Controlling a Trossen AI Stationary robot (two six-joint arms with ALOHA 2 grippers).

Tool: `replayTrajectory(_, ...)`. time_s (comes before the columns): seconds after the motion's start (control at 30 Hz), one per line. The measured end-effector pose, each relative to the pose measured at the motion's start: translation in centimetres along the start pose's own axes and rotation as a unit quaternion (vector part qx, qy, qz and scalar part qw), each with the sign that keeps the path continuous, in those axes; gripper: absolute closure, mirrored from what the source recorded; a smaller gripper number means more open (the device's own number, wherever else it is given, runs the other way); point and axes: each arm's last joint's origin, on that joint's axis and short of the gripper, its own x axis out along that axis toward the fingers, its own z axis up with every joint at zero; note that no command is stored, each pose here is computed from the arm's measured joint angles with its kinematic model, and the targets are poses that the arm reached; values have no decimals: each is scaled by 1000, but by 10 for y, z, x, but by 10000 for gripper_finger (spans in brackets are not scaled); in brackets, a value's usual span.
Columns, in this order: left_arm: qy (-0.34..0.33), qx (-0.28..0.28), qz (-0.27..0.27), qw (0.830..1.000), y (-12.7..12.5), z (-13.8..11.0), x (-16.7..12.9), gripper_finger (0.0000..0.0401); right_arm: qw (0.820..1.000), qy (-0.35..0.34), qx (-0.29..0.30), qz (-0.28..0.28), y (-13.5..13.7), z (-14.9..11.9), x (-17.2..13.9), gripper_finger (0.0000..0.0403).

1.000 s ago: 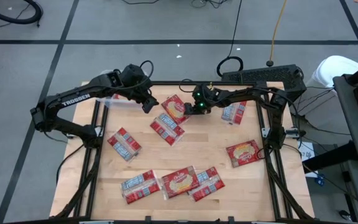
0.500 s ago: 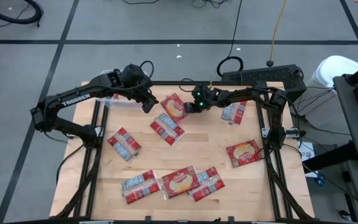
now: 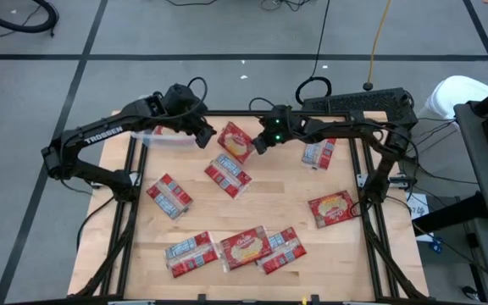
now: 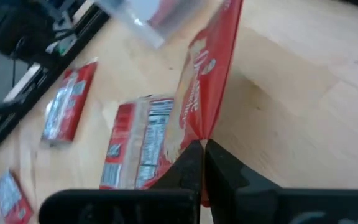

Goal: Sort popcorn bags into baskets
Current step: Put the popcorn pack into the transparent bin

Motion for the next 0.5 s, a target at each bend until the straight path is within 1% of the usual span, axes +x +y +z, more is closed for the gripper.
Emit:
replayTrajectory(0.07, -14, 17, -1, 1000, 1, 3, 0, 265, 1000, 0, -23, 4, 7, 1, -7, 402)
replayTrajectory(0.17, -33, 32, 0, 999, 3, 7, -1, 241, 999, 0, -46, 9, 16, 3, -19, 402)
replayTrajectory(0.33, -50, 26, -1, 998, 10, 12, -3, 180, 997, -8, -71, 17, 29, 7, -40, 402)
replayTrajectory(0.43, -50, 16, -16, 999, 15, 13, -5, 148, 996, -23, -81, 23, 36, 11, -54, 403)
replayTrajectory(0.5, -49, 10, -27, 998, 18, 13, -6, 134, 994, -33, -98, 27, 41, 13, -64, 403)
